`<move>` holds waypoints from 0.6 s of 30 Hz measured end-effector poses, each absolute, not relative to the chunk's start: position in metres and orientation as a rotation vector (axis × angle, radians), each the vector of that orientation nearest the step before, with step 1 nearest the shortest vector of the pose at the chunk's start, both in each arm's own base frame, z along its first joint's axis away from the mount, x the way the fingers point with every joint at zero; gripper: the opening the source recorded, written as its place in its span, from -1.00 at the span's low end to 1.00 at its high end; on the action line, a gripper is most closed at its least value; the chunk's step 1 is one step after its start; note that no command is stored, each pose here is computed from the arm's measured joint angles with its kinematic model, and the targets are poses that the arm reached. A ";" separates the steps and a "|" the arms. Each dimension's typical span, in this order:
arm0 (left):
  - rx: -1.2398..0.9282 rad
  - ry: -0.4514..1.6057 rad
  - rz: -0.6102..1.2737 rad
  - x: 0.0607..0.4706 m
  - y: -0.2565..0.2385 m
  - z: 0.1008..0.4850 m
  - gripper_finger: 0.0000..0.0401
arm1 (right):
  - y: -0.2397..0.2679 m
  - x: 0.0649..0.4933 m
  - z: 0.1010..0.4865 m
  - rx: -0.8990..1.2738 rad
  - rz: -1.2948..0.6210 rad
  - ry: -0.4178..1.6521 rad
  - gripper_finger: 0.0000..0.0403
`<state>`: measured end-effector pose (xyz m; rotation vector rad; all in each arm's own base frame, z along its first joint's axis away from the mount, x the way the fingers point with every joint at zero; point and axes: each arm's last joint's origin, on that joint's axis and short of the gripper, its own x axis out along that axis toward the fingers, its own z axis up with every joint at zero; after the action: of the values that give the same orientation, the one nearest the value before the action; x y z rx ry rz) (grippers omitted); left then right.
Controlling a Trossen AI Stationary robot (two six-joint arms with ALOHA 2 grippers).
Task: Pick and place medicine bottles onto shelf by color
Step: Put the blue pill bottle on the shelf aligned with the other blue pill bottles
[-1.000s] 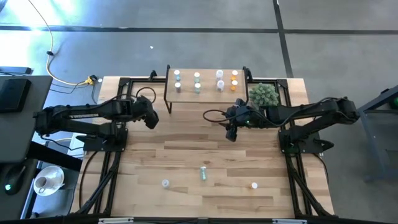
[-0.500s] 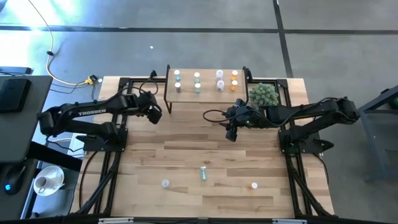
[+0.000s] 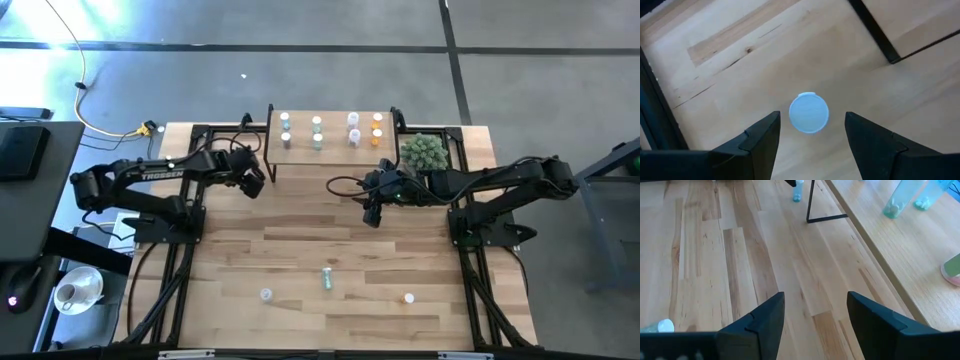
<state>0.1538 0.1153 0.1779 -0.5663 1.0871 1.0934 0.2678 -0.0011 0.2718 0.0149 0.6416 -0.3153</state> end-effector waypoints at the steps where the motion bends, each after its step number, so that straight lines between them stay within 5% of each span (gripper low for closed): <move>1: -0.567 1.093 1.095 0.154 0.116 0.177 0.05 | -0.001 0.268 0.272 0.015 -0.315 0.642 0.02; 12: -0.551 1.113 1.087 0.158 0.119 0.171 0.04 | -0.001 0.268 0.272 0.015 -0.315 0.642 0.02; 18: -0.533 1.128 1.067 0.158 0.119 0.171 -0.15 | -0.001 0.268 0.272 0.015 -0.315 0.642 0.02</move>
<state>0.1583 0.1186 0.1708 -0.5334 1.1283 1.0666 0.2679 -0.0011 0.2717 0.0148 0.6420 -0.3153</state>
